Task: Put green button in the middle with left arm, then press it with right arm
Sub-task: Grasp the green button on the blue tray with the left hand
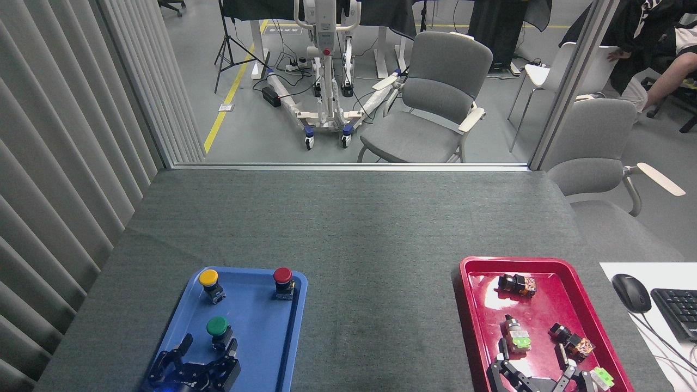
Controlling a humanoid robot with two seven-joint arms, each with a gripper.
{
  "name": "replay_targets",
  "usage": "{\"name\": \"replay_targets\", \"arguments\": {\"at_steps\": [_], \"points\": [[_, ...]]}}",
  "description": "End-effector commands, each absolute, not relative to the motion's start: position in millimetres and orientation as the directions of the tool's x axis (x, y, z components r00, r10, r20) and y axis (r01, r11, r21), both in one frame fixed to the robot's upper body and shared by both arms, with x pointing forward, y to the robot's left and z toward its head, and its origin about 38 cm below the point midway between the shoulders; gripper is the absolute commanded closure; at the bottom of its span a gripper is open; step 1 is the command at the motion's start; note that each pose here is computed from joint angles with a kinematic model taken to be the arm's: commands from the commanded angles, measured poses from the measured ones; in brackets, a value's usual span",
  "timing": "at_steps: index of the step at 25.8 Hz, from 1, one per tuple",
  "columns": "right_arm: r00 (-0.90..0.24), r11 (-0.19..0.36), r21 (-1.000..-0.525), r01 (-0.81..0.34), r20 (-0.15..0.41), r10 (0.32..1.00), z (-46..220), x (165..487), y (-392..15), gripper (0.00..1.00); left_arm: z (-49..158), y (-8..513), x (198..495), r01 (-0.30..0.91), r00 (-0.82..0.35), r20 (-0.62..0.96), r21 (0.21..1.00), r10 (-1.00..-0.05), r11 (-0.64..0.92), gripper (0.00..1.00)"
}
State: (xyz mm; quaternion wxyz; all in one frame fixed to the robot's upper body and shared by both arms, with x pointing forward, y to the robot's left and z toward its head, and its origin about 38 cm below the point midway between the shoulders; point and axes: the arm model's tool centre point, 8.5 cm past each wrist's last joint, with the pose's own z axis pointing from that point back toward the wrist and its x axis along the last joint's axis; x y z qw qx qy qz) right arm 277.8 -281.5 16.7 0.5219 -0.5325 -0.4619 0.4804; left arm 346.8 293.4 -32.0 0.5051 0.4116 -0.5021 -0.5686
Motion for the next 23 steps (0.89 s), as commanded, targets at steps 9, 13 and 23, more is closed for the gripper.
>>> {"name": "replay_targets", "arguments": {"at_steps": [9, 13, 23], "points": [[0.112, -0.030, -0.999, -0.012, -0.031, 0.993, 16.2, 277.5, -281.1, 0.01, -34.5, 295.1, 369.0, 0.179, -0.152, 0.016, 0.984, -0.988, -0.011, 0.11], [0.112, -0.030, -0.999, -0.012, -0.031, 0.993, 16.2, 277.5, -281.1, 0.01, -36.8, 294.8, 370.3, 0.181, -0.153, 0.018, 0.983, -0.988, -0.010, 0.47], [0.114, -0.028, -1.000, -0.012, -0.030, 0.993, 16.1, 277.9, -281.7, 0.01, -8.6, 283.5, 369.6, 0.087, -0.358, -0.018, 0.995, -0.934, -0.052, 1.00]]}}
